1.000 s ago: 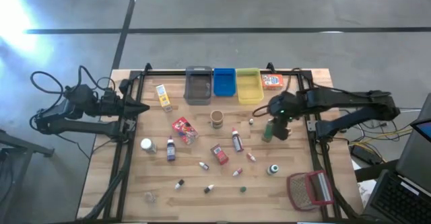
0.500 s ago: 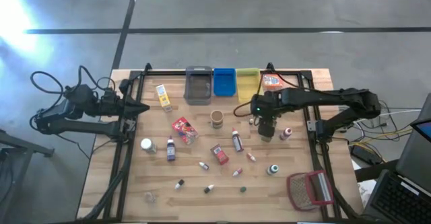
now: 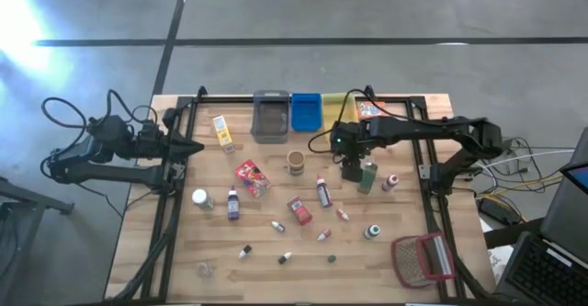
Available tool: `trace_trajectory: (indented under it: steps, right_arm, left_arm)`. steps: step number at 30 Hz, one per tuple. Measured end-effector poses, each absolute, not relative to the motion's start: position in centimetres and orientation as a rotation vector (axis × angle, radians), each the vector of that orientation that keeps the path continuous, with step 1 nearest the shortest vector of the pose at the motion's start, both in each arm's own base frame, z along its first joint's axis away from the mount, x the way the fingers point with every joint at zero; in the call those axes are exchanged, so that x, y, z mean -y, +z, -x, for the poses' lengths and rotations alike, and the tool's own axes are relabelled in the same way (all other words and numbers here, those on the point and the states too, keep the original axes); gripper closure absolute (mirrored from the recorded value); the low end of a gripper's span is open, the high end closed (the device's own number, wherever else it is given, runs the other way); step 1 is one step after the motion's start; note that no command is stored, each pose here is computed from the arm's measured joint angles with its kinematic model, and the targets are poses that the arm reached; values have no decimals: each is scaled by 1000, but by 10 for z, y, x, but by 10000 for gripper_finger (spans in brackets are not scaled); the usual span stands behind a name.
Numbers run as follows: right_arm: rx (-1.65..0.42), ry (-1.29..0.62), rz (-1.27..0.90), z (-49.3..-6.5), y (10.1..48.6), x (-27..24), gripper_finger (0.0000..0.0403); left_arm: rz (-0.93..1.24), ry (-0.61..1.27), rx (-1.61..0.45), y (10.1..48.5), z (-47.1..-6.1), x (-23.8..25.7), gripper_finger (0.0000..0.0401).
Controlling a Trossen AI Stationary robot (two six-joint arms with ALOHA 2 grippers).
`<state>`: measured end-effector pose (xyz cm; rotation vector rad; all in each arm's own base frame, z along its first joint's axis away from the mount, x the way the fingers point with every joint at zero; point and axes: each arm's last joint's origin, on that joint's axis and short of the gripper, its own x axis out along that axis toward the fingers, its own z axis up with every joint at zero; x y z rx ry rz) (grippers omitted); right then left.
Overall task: Pick & Place Kitchen Items
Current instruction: Put the violet food coloring bottle into the yellow bin
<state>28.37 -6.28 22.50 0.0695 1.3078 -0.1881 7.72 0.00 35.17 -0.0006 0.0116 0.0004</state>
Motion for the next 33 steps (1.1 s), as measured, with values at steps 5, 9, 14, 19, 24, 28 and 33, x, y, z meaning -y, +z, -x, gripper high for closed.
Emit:
trace_trajectory:
  steps: [5, 9, 14, 19, 24, 28, 33]
  right_arm:
    - [-1330, -179, -61, -289, 215, 66, 230]
    - [-1348, -170, -51, -293, 206, 69, 232]
    - [-1379, -163, -64, -296, 196, 72, 247]
    - [-1391, -139, -92, -298, 191, 73, 265]
    - [-1397, -132, -103, -299, 189, 73, 279]
    - [-1398, -137, -110, -298, 188, 73, 288]
    - [-1406, -140, -116, -296, 183, 72, 295]
  left_arm:
    - [0, 0, -12, 352, -77, 0, 382]
    - [0, 0, -13, 352, -77, 0, 382]
    - [0, 0, -12, 352, -77, 0, 382]
    - [0, 0, -12, 352, -77, 0, 382]
    - [0, 0, -12, 352, -77, 0, 382]
    - [0, 0, -12, 352, -77, 0, 382]
    - [0, 0, -12, 352, -77, 0, 382]
